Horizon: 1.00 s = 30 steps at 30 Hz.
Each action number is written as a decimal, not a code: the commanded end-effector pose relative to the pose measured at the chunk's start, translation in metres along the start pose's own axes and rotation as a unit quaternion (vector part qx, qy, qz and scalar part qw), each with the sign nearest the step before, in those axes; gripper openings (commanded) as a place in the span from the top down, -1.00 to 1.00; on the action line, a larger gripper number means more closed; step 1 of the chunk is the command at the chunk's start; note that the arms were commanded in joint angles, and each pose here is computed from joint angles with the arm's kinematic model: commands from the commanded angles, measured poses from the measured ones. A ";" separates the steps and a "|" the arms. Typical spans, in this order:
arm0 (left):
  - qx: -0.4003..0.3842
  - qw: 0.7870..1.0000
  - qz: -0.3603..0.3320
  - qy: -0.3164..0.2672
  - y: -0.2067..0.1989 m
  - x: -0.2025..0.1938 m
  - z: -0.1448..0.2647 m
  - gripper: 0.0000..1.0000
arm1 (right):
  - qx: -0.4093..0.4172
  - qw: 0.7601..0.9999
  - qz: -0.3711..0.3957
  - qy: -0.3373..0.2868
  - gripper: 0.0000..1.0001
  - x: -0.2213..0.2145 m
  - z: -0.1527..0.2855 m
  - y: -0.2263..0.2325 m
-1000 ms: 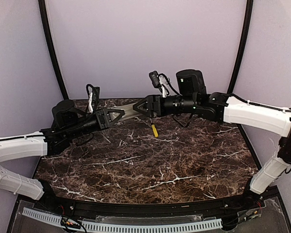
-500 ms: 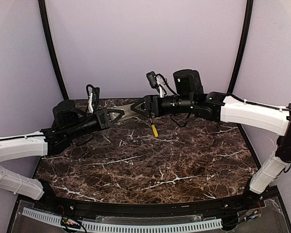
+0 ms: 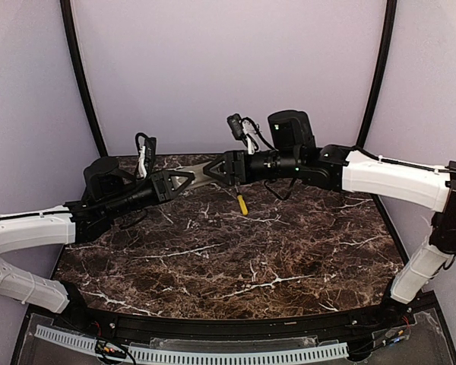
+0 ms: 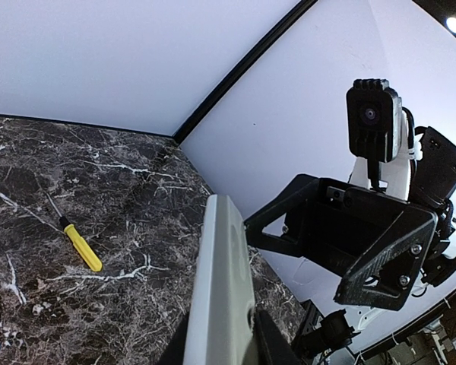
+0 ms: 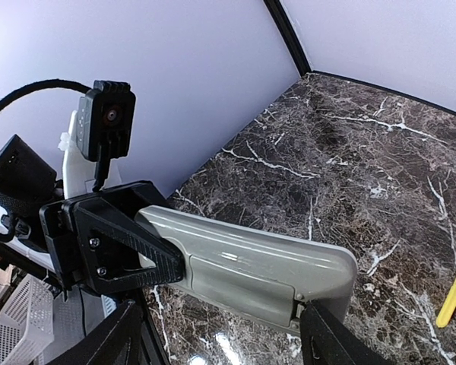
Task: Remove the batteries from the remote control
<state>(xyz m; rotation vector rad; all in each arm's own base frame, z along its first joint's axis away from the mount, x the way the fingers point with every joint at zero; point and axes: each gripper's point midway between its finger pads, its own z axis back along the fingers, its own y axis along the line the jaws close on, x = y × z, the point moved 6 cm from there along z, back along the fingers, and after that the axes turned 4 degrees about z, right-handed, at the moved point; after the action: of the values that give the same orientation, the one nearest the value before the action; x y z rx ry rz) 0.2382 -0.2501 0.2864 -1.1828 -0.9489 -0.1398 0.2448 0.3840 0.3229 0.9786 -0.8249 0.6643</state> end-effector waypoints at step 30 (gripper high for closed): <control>-0.163 0.984 -0.071 -0.023 -0.061 0.017 0.025 0.99 | 0.179 0.984 -0.023 -0.002 -0.43 -0.017 -0.024 0.003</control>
<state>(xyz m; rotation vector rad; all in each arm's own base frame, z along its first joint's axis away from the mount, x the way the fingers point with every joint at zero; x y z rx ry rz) 0.2413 -0.2374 0.2911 -1.1746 -1.0139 -0.1147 0.2605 0.3930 0.3212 1.2202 -0.8298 0.7170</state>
